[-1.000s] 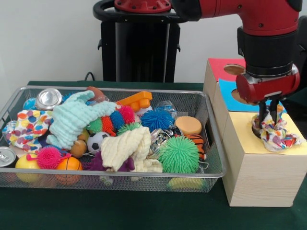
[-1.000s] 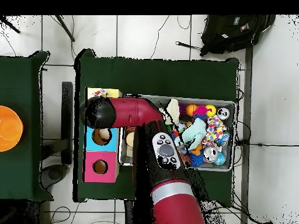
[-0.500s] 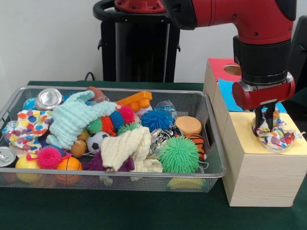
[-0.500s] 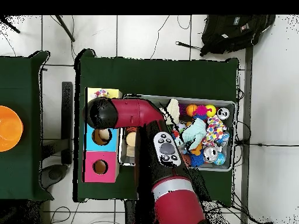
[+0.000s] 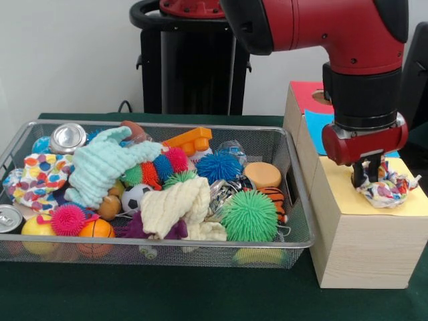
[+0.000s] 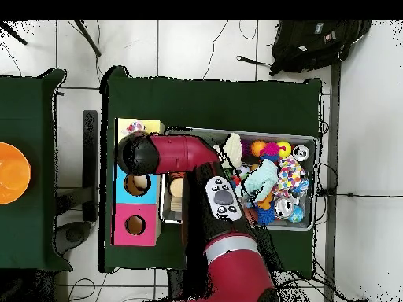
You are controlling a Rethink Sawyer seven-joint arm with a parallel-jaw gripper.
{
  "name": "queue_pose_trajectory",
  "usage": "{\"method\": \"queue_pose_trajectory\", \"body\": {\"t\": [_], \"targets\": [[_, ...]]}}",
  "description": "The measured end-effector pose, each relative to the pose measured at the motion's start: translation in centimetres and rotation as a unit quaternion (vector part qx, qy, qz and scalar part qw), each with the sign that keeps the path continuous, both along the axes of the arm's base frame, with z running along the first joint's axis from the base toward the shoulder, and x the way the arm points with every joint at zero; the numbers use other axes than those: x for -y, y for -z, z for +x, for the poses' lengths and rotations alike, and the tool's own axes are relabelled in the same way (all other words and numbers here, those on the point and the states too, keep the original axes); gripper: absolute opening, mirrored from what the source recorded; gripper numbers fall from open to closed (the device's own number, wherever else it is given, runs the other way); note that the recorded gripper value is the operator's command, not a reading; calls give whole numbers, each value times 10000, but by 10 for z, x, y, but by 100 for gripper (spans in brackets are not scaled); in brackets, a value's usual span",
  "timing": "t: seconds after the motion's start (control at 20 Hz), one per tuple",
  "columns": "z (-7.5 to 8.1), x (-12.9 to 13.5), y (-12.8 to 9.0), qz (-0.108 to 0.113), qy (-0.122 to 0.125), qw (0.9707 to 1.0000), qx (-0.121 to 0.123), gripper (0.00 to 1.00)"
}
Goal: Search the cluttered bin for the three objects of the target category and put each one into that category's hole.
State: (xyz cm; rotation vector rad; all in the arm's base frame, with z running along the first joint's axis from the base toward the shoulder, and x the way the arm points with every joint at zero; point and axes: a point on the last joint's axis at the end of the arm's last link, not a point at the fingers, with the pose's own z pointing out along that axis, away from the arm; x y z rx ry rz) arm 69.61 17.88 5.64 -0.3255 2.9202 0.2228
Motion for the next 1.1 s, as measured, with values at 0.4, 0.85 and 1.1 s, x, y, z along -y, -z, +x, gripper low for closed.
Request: {"method": "queue_pose_trajectory", "body": {"t": [0.4, 0.85, 1.1], "targets": [[-1, -8, 15, -26, 1, 9997, 255, 0], [7, -9, 37, 28, 149, 9960, 875, 0], [8, -9, 38, 32, 173, 9950, 980, 0]]}}
